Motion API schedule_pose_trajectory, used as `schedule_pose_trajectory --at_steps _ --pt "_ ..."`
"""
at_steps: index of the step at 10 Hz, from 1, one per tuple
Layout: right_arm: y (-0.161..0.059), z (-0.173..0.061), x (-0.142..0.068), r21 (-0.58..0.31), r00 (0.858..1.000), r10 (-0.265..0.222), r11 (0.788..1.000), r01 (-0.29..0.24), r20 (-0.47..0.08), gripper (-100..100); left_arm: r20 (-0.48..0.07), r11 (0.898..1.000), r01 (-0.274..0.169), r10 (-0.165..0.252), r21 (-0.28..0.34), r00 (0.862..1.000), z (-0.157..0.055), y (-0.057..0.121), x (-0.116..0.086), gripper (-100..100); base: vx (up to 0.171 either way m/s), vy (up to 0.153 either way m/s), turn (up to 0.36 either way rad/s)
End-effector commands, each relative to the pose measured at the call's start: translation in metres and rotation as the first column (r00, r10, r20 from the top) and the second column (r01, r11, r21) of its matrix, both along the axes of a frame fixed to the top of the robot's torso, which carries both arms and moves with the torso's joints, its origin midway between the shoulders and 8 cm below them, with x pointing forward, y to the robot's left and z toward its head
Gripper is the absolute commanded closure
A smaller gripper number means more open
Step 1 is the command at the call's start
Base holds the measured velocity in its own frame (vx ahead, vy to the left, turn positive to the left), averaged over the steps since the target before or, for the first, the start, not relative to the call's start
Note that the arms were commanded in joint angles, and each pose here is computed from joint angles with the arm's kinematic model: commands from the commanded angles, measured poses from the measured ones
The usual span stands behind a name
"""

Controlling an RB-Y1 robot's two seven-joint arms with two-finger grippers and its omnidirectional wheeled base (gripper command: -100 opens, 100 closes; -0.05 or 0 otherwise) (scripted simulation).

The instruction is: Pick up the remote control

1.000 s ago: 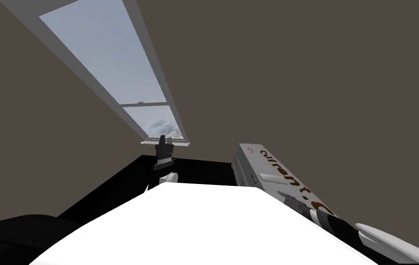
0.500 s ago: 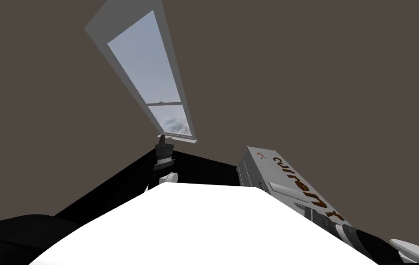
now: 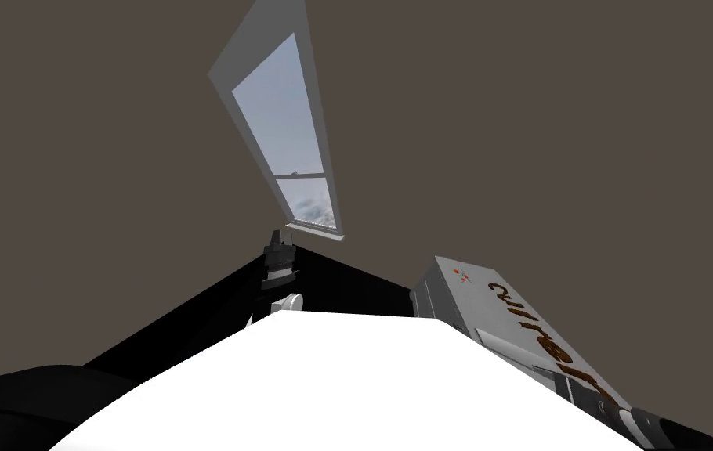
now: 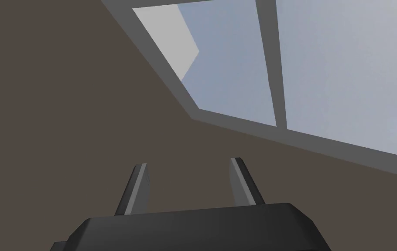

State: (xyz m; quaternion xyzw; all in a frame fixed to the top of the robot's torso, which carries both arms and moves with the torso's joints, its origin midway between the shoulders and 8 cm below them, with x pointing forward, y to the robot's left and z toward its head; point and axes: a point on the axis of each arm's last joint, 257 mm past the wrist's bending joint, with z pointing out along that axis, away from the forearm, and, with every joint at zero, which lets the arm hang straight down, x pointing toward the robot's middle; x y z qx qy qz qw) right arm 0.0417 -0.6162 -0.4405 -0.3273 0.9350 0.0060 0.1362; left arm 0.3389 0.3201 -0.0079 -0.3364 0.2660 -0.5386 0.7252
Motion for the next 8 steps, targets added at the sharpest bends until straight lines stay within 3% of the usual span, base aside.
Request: schedule_pose_trajectory --at_steps 1,4,8 --pt "-0.015 0.002 -0.023 -0.039 0.999 0.021 0.999 -0.023 -0.050 -100 0.000 1.000 0.000 0.000 0.000 1.000 0.000 0.000 0.000 0 -0.008 0.002 0.352" --pt "-0.039 0.006 -0.072 -0.094 0.986 0.056 0.993 -0.071 -0.160 -100 0.000 1.000 0.000 0.000 0.000 1.000 0.000 0.000 0.000 0 0.001 -0.014 0.438" --pt "-0.042 0.002 -0.108 -0.101 0.970 0.074 0.990 -0.100 -0.233 -100 0.000 1.000 0.000 0.000 0.000 1.000 0.000 0.000 0.000 0 0.009 -0.013 0.209"
